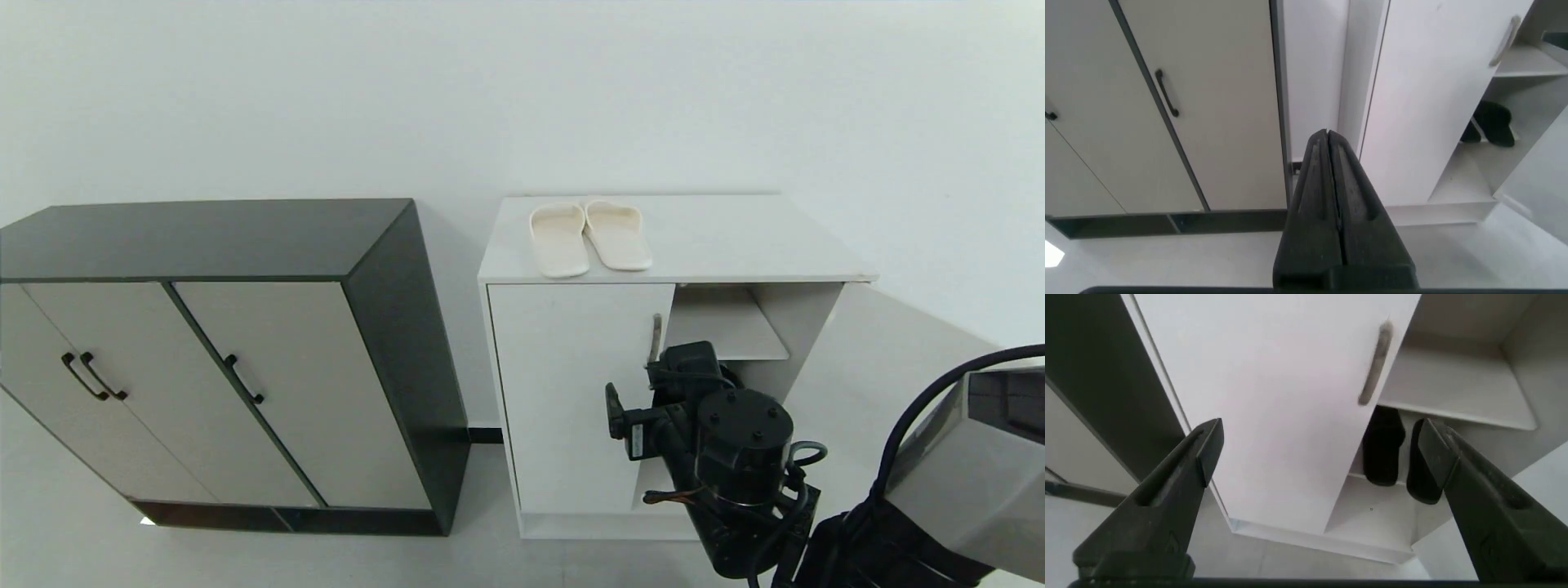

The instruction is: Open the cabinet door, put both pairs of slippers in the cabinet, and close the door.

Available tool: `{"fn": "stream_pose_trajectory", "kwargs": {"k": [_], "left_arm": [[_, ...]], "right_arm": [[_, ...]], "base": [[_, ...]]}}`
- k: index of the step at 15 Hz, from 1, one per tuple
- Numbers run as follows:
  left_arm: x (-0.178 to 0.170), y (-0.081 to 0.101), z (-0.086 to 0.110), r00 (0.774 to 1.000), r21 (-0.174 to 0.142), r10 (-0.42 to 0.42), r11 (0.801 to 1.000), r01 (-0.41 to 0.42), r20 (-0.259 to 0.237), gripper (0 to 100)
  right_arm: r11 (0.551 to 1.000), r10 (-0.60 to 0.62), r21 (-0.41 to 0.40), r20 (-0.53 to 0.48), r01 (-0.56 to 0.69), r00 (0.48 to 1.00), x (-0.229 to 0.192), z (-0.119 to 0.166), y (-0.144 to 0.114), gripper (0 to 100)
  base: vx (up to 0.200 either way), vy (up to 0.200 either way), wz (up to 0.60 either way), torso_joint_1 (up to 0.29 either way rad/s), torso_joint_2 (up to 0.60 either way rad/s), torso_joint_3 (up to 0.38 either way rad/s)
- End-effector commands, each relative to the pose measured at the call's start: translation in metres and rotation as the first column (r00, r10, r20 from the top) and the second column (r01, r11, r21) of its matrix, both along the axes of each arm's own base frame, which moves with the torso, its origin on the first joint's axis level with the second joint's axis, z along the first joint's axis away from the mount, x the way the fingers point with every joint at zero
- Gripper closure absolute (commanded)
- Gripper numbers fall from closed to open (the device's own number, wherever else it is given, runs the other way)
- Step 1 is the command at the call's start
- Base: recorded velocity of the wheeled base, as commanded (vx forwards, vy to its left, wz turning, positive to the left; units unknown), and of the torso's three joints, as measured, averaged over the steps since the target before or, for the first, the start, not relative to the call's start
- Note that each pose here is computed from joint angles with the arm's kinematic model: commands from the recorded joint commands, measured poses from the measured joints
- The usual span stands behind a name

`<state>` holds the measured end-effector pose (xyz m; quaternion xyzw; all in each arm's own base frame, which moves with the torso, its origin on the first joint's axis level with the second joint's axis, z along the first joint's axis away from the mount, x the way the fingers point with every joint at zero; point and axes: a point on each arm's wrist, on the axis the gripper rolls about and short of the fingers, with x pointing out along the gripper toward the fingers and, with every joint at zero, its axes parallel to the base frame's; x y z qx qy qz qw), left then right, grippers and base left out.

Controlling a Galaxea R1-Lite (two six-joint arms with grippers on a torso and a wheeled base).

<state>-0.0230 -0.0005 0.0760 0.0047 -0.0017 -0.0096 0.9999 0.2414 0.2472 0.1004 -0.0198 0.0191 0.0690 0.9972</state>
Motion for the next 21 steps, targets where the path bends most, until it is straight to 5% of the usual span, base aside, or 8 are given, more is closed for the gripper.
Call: {"fn": "stream_pose_trajectory", "kwargs": {"k": [1, 7, 10, 14, 21], "left_arm": [[0.0, 0.0, 0.0, 1.0, 0.0, 0.001, 1.0, -0.001, -0.002, 100], [0.0, 0.0, 0.0, 1.0, 0.0, 0.001, 1.0, -0.001, 0.0, 100], [0.0, 0.0, 0.0, 1.0, 0.001, 0.001, 1.0, -0.001, 0.0, 100], [0.0, 0.0, 0.0, 1.0, 0.001, 0.001, 1.0, -0.001, -0.002, 100], [0.0, 0.0, 0.0, 1.0, 0.004, 0.001, 1.0, -0.001, -0.002, 100]], "right_arm": [[1.0, 0.0, -0.001, -0.001, 0.0, 1.0, 0.001, -0.001, 0.001, 0], [0.993, 0.103, -0.051, 0.009, -0.103, 0.995, -0.003, -0.006, 0.007, 0], [0.985, 0.154, -0.071, -0.05, -0.158, 0.987, 0.006, 0.018, 0.025, 0], [0.992, 0.126, 0.045, -0.192, -0.119, 0.973, 0.022, 0.055, 0.042, 0], [0.993, 0.102, 0.077, -0.149, -0.091, 0.984, 0.031, 0.051, 0.035, 0]], "base": [[0.0, 0.0, 0.0, 0.251, -0.58, -0.33], [0.0, 0.0, 0.0, 0.253, -0.57, -0.316], [0.0, 0.0, 0.0, 0.189, -0.4, -0.225], [0.0, 0.0, 0.0, 0.108, -0.23, -0.123], [0.057, 0.0, 0.0, 0.001, 0.0, 0.002]]}}
